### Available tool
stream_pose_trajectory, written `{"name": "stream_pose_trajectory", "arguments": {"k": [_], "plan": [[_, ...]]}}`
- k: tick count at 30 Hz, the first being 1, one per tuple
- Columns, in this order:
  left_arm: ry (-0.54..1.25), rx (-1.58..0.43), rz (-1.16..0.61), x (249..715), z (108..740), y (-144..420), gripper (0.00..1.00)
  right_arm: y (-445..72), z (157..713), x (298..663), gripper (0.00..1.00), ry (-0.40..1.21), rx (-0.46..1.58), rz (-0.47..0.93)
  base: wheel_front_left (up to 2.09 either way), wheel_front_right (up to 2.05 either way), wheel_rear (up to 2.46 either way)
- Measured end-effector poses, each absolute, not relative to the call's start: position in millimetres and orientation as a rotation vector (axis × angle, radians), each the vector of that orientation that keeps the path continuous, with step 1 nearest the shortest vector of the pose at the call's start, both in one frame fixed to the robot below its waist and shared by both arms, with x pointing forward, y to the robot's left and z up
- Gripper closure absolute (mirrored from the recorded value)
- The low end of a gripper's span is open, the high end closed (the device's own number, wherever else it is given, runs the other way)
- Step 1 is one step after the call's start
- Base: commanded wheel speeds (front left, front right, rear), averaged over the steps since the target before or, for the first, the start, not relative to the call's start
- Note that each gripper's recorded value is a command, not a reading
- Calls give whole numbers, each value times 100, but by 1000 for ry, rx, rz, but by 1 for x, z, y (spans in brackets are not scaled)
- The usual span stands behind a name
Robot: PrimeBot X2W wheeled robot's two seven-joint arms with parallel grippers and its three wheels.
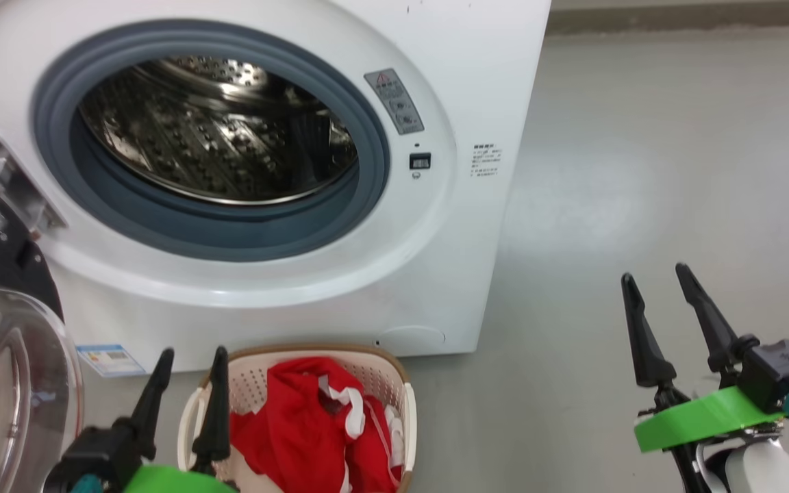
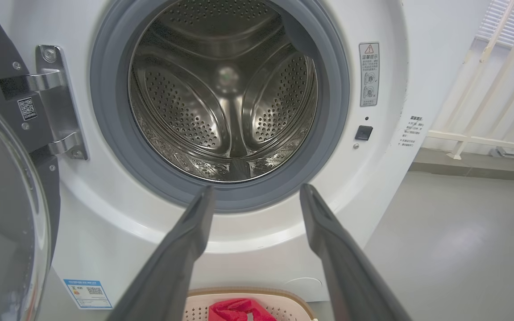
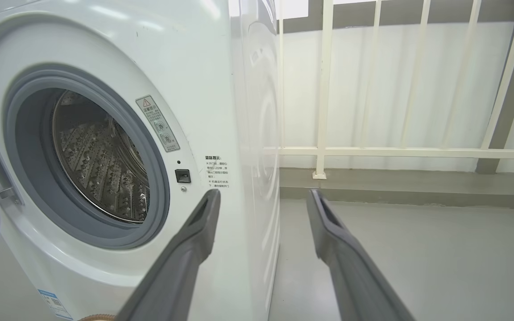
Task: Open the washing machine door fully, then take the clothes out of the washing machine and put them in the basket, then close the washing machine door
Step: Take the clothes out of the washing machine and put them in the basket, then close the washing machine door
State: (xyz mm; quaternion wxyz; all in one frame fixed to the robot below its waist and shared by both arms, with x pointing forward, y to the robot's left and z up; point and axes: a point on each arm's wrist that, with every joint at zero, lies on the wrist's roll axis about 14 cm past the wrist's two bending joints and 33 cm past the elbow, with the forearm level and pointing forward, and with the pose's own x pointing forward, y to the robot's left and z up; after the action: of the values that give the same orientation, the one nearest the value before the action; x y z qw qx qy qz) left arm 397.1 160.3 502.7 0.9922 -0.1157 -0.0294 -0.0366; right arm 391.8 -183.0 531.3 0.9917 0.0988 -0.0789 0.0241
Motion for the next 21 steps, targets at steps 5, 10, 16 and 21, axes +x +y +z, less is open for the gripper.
{"name": "stream_pose_trajectory", "arguments": {"k": [5, 10, 16, 21], "plan": [[-58, -228, -53, 379, 502, 165, 0, -186, 535, 376, 0, -170, 185, 41, 0, 0, 0], [-78, -224, -41, 372, 509, 167, 0, -187, 541, 370, 0, -190, 181, 39, 0, 0, 0], [-85, -221, -32, 367, 511, 169, 0, -186, 544, 367, 0, -200, 182, 43, 0, 0, 0], [-87, -219, -19, 364, 511, 172, 0, -186, 539, 363, 0, -185, 183, 39, -2, 2, 0]]}}
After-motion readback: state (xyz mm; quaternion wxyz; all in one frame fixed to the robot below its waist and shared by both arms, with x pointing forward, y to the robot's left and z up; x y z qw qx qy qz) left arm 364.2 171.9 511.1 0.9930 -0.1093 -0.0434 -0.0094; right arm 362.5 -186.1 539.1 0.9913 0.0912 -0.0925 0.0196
